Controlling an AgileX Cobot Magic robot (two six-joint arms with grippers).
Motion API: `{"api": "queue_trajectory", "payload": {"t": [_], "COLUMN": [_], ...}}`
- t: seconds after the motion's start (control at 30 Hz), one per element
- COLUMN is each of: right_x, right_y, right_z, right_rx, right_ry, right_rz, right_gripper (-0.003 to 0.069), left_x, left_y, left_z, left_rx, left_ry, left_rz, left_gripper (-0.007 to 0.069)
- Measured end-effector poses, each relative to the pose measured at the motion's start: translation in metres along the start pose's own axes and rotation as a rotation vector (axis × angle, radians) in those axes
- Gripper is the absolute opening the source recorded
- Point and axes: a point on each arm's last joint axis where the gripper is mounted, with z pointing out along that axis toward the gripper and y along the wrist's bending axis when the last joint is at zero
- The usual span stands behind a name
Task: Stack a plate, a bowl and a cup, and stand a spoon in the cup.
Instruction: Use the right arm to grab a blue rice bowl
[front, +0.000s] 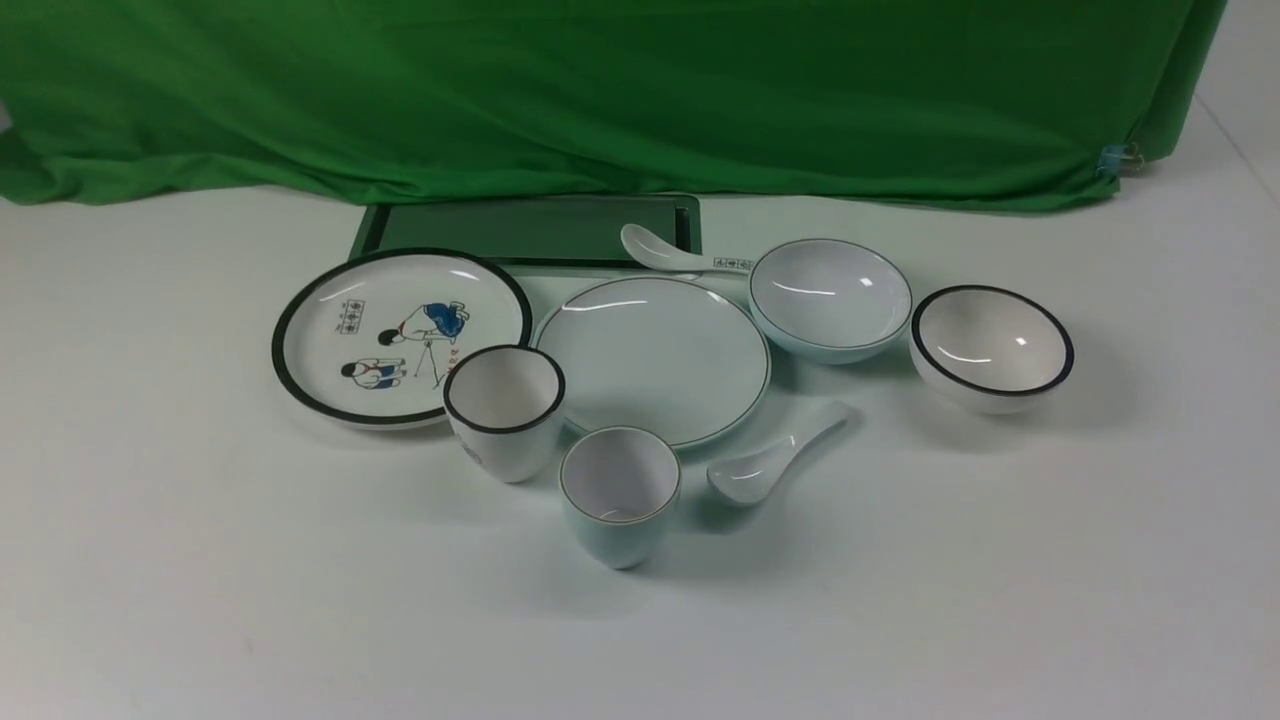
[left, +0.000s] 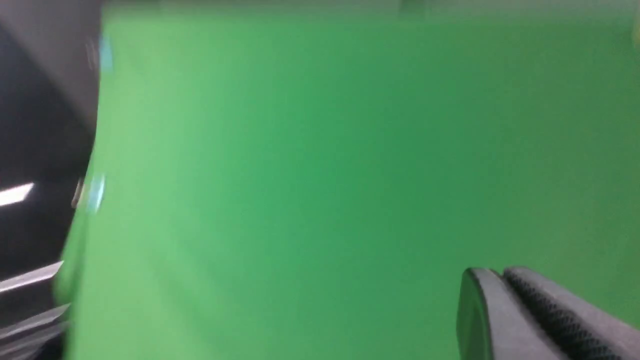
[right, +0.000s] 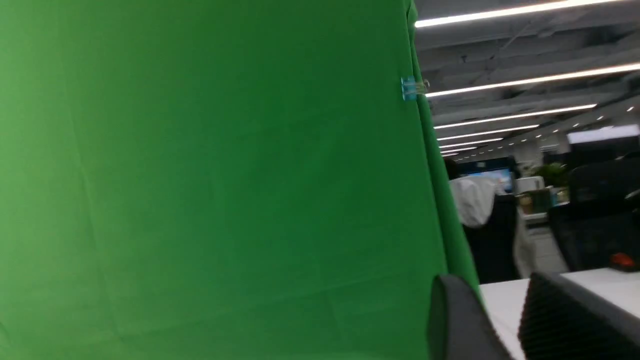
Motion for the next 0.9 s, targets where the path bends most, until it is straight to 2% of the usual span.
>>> {"api": "queue_trajectory", "payload": {"t": [0.07, 0.1, 0.17, 0.23, 0.27, 0.33, 0.37, 0.5, 0.53, 0.6, 0.67, 0.7, 0.73, 0.77, 0.8, 0.83, 0.9], "right_x": [0.003, 0.002, -0.001, -0.012, -0.011, -0.016, -0.018, 0.003, 0.015, 0.017, 0.035, 0.033, 0.046, 0.052, 0.050, 0.063, 0.070], "right_y": [-0.001, -0.001, 0.000, 0.001, 0.000, 0.000, 0.000, -0.006, -0.009, -0.008, -0.001, 0.002, 0.010, 0.016, 0.018, 0.029, 0.036], "right_z": [0.003, 0.003, 0.012, 0.031, 0.032, 0.062, 0.062, 0.107, 0.126, 0.137, 0.165, 0.170, 0.185, 0.196, 0.202, 0.221, 0.237], "right_rx": [0.006, 0.007, 0.018, 0.031, 0.033, 0.040, 0.039, 0.065, 0.086, 0.081, -0.007, -0.021, -0.102, -0.147, -0.154, -0.223, -0.256], "right_ry": [0.030, 0.033, 0.092, 0.174, 0.189, 0.304, 0.301, 0.579, 0.770, 0.838, 1.118, 1.125, 1.280, 1.355, 1.355, 1.453, 1.482], "right_rz": [0.005, 0.005, -0.015, -0.090, -0.095, -0.174, -0.179, -0.213, -0.208, -0.217, -0.325, -0.329, -0.391, -0.411, -0.413, -0.420, -0.420], "right_gripper": [0.0179, 0.0179, 0.0081, 0.0025, 0.0022, 0.0014, 0.0014, 0.0013, 0.0013, 0.0012, 0.0012, 0.0012, 0.0012, 0.0012, 0.0012, 0.0015, 0.0024], "left_x": [-0.004, -0.004, -0.011, -0.022, -0.022, -0.021, -0.021, 0.006, 0.021, 0.028, 0.051, 0.053, 0.064, 0.070, 0.072, 0.083, 0.091], "left_y": [0.000, 0.000, -0.002, -0.004, -0.004, -0.004, -0.004, -0.001, 0.001, 0.002, 0.002, 0.001, -0.004, -0.010, -0.009, -0.023, -0.032], "left_z": [0.006, 0.007, 0.025, 0.058, 0.061, 0.099, 0.099, 0.142, 0.155, 0.161, 0.173, 0.174, 0.178, 0.180, 0.181, 0.184, 0.186], "left_rx": [0.004, 0.004, 0.016, 0.038, 0.039, 0.033, 0.032, 0.009, -0.027, -0.044, -0.092, -0.088, -0.073, -0.045, -0.041, 0.034, 0.099], "left_ry": [-0.011, -0.002, 0.073, 0.208, 0.219, 0.356, 0.362, 0.527, 0.629, 0.679, 0.901, 0.919, 1.059, 1.141, 1.155, 1.290, 1.369], "left_rz": [-0.105, -0.114, -0.176, -0.157, -0.154, -0.122, -0.121, -0.125, -0.165, -0.180, -0.166, -0.165, -0.125, -0.101, -0.088, -0.087, -0.081], "left_gripper": [-0.0027, -0.0027, -0.0027, -0.0027, -0.0027, -0.0027, -0.0027, -0.0026, -0.0026, -0.0026, -0.0026, -0.0026, -0.0026, -0.0026, -0.0026, -0.0026, -0.0025]}}
